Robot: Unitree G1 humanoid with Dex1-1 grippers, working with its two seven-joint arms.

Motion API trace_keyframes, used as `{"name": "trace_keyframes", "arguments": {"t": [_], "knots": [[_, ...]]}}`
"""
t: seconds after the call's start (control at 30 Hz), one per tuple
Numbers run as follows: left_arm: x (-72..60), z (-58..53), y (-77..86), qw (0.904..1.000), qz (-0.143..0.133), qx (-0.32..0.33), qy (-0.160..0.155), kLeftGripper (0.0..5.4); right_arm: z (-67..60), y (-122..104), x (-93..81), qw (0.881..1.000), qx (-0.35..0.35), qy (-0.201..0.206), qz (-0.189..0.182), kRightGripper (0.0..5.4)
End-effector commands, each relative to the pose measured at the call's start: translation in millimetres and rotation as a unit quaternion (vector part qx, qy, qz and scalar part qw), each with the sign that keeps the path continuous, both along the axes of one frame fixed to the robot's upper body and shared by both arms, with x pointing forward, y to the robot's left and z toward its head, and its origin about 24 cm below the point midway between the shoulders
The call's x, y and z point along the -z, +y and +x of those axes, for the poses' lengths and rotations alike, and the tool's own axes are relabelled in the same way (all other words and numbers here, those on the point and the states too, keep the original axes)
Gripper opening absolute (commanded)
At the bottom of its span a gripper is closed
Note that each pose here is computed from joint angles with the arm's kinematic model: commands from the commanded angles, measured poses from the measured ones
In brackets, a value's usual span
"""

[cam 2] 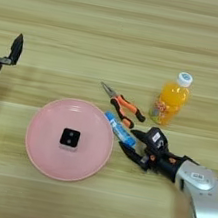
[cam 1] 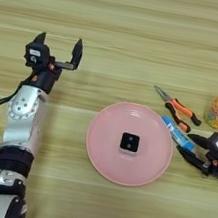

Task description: Move the objects on the table

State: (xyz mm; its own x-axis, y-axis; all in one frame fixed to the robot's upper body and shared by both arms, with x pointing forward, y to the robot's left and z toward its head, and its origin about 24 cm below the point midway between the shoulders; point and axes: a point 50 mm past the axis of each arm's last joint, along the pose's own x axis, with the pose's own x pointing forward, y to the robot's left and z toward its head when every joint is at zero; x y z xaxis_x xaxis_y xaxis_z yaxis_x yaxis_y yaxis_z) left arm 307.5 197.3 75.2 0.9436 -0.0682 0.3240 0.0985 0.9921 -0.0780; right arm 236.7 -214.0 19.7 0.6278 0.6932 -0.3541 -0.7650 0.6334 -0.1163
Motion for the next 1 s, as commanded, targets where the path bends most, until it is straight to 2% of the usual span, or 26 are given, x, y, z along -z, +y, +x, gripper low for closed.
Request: {"name": "trace_keyframes", "arguments": {"t": [0.03,0.2,0.5,0.87,1.0], "knots": [[-5.7,1.1,1.1,0.9999,0.005,0.001,-0.010,5.40,2.6,-1,1.3,1.000,0.007,0.005,-0.012,1.98],[-5.9,0.9,1.2,0.9999,0.005,0.001,-0.011,5.40,2.2,-2,1.4,1.000,0.007,0.006,-0.013,1.40],[-6.0,1.1,1.3,0.9999,0.006,0.001,-0.011,5.40,4.5,-4,-4.6,1.000,0.012,-0.009,-0.011,1.40],[-6.8,1.1,-0.6,0.9999,0.006,0.007,-0.013,5.40,15.0,-7,-47.8,0.996,0.016,-0.086,0.005,1.40],[-7.4,1.1,-2.8,0.9997,0.008,0.016,-0.015,5.40,15.3,-3,-57.3,0.995,0.005,-0.099,0.006,1.40]]}}
